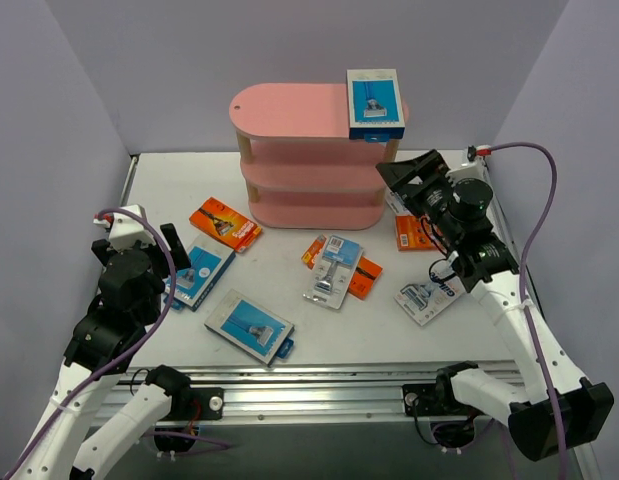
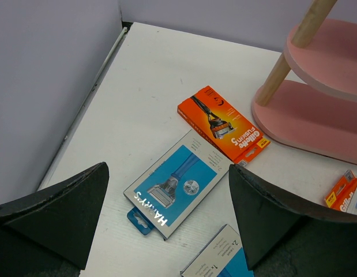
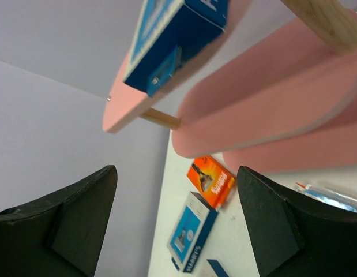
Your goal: Place and organize the shaving razors onto the shelf
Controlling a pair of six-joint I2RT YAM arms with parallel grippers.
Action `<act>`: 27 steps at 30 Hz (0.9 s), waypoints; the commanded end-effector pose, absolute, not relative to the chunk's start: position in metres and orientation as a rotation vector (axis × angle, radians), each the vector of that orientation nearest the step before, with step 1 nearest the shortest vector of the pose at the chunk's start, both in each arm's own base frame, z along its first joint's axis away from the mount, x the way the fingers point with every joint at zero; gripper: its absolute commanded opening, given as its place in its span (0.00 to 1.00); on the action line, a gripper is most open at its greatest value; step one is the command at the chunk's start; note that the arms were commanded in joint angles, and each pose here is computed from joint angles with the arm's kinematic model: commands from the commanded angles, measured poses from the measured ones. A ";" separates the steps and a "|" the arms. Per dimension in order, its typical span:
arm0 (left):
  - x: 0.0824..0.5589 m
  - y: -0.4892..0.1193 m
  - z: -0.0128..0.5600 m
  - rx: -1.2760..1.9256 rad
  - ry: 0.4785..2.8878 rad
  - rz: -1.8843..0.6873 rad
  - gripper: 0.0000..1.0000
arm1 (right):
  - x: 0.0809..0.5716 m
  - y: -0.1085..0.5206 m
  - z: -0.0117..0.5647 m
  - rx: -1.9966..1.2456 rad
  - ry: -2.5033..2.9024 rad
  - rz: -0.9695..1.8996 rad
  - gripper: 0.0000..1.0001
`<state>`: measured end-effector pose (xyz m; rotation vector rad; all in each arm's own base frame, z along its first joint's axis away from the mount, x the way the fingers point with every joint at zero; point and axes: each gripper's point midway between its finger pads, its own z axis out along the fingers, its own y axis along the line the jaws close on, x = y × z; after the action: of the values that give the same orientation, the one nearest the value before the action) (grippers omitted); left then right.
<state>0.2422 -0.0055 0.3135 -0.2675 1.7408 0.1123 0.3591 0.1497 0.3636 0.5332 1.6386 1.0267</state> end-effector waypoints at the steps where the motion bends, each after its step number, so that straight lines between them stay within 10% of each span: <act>1: 0.244 -0.008 0.323 -0.271 1.710 0.086 0.94 | 0.339 0.146 0.354 0.438 1.677 0.980 0.80; 27: 0.256 -0.025 0.310 -0.204 1.769 0.053 0.89 | 0.212 0.240 0.155 0.179 2.044 1.104 0.68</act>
<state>0.2516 -0.0212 0.3005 -0.2010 1.7997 0.0790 0.2149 0.2228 0.1393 0.1343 2.1489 1.0494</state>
